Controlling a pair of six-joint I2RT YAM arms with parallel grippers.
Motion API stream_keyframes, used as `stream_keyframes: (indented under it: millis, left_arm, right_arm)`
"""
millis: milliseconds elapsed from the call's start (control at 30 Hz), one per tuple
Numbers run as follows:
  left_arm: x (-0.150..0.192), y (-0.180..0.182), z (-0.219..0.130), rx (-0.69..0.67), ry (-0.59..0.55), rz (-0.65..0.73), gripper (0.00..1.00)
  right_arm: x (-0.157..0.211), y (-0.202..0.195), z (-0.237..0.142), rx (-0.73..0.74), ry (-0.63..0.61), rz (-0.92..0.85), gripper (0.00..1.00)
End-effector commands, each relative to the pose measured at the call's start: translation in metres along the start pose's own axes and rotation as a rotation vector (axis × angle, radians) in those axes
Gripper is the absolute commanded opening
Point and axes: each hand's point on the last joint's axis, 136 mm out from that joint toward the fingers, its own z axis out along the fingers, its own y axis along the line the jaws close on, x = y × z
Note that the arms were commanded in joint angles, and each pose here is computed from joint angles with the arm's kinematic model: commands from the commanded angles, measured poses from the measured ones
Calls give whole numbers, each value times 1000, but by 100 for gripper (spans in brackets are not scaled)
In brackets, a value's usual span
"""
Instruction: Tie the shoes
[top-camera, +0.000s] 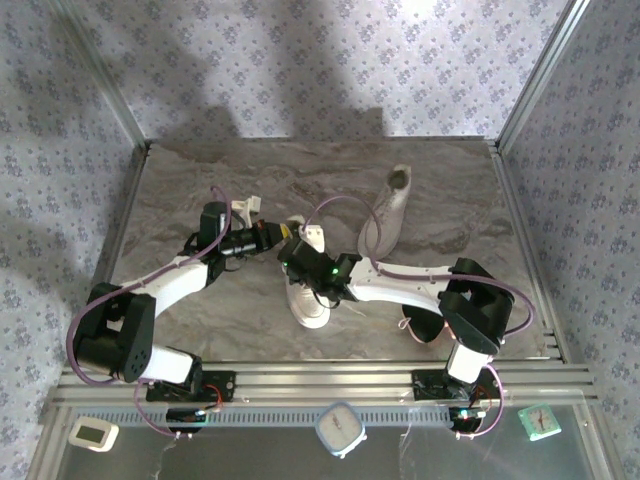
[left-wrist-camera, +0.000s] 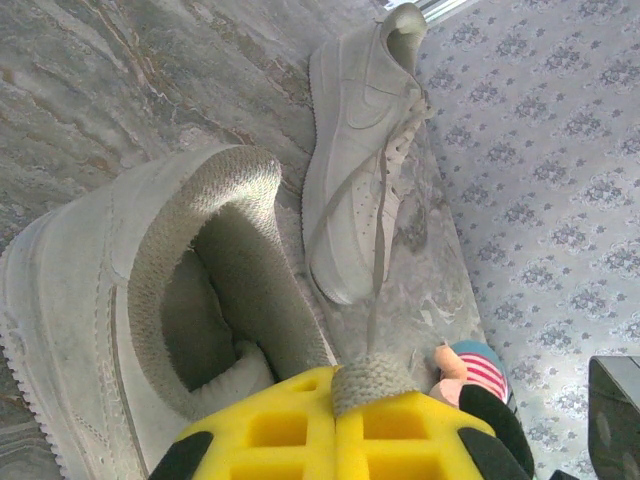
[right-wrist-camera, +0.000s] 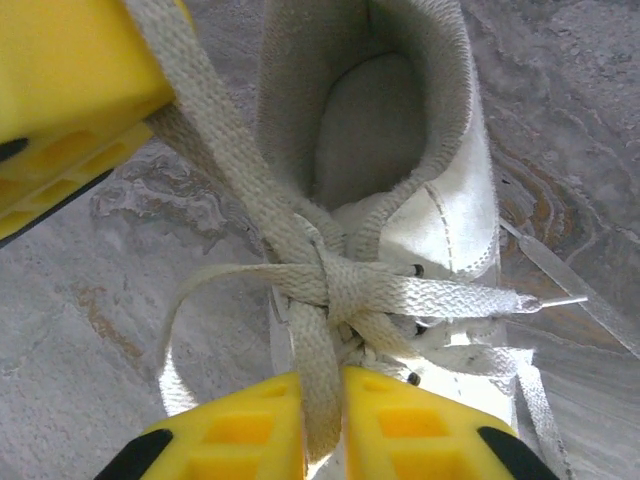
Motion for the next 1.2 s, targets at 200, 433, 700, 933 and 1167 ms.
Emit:
stream_keyframes:
  millis: [200,433,700,933,1167]
  left_arm:
    - [-12,-5,-5,9,-31,21,0]
    - [-17,-3,-2,1,-30,17,0]
    - [-21,1,0,-18,-33,9,0]
    - [-23,3,0,-33,-38,6,0]
    - [-26,7,-2,-62,-51,2,0]
  right_arm:
    - [-7,-9,-21,46,-46,-26,0]
    - [20,-18,-33,49,3,-49,0]
    - [47,-37,-32,73,60,-30,0]
    - [56,-40,-31,68,79,-25,0]
    - [60,-39,-32,69,85,-34,0]
